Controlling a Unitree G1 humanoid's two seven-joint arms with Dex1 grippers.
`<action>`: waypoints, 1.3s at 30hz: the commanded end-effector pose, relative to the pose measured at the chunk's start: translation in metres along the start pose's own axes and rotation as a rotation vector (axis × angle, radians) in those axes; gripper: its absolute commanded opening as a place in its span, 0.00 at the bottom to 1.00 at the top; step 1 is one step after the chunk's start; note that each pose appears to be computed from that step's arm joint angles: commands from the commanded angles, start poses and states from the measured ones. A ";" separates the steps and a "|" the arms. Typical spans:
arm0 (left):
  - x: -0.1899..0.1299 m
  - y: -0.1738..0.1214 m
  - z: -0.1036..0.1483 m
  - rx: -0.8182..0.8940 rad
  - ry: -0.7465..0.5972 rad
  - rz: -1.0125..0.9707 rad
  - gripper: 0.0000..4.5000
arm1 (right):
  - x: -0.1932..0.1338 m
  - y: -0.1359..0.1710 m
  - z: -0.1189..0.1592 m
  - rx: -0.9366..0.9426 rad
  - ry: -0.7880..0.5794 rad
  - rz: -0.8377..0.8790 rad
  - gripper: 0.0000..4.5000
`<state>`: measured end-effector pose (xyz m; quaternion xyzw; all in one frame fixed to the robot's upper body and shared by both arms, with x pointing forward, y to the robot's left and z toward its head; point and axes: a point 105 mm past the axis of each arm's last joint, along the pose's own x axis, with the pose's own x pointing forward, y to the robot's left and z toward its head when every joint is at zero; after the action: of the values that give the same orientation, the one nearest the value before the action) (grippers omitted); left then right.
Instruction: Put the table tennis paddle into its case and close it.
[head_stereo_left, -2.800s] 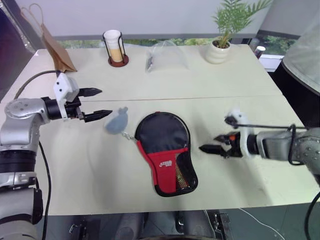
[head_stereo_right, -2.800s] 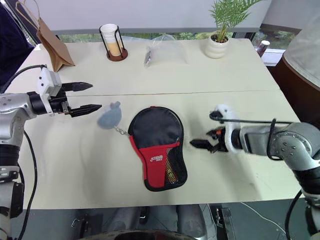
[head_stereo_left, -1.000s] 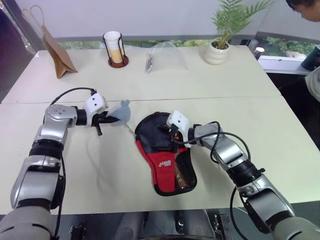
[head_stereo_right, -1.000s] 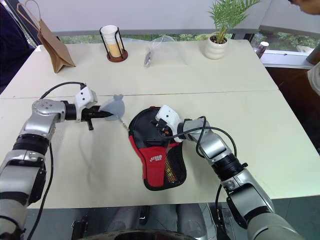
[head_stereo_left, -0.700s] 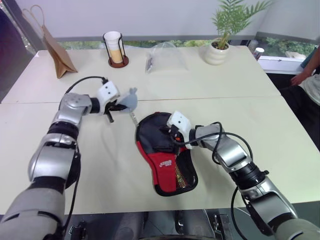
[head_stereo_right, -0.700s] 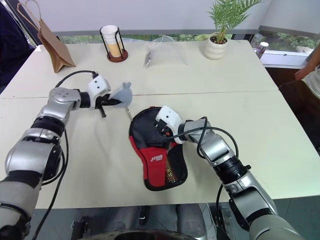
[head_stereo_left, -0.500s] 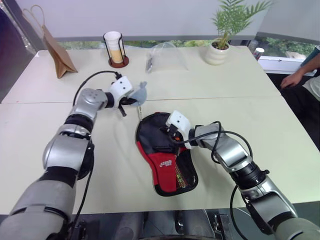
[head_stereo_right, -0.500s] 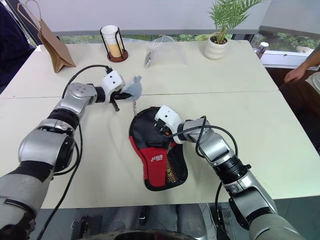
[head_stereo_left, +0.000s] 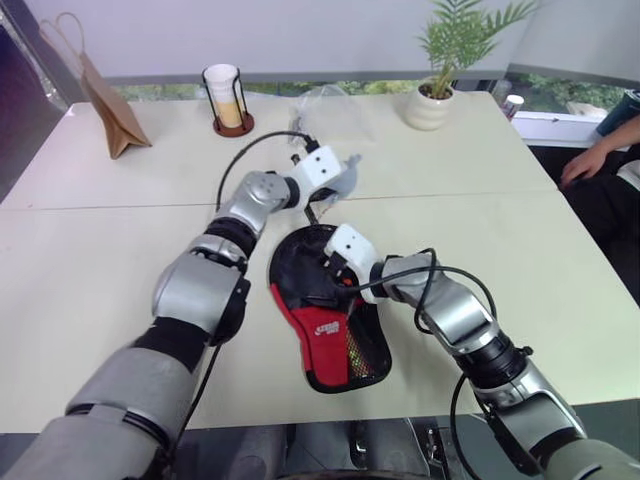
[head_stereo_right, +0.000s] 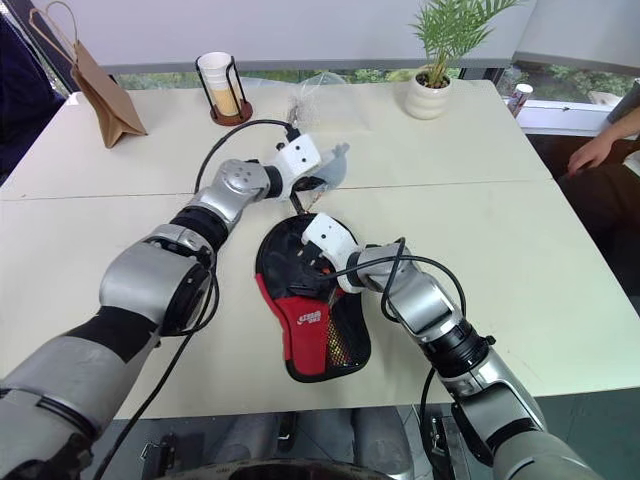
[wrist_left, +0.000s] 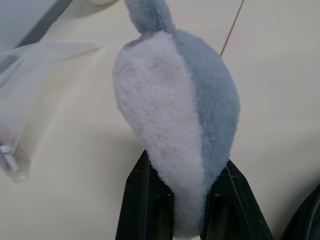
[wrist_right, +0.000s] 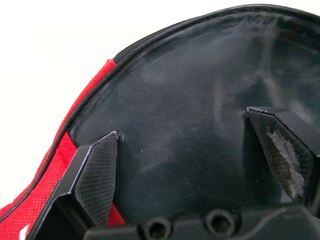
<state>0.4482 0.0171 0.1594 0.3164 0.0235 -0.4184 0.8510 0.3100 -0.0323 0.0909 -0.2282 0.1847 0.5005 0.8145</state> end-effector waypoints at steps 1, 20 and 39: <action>0.008 0.002 0.052 0.001 -0.146 -0.007 0.00 | 0.017 0.036 -0.050 0.106 0.180 0.106 1.00; 0.008 -0.043 0.063 -0.288 -0.266 -0.365 0.29 | 0.013 0.029 -0.055 0.122 0.199 0.068 1.00; -0.034 0.019 0.056 -0.390 -0.363 -0.257 0.83 | -0.002 -0.004 -0.052 0.088 0.170 0.022 1.00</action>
<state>0.4268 0.0111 0.2072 0.0563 0.0201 -0.5593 0.8268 0.3107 -0.0351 0.0904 -0.2279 0.1866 0.5125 0.8066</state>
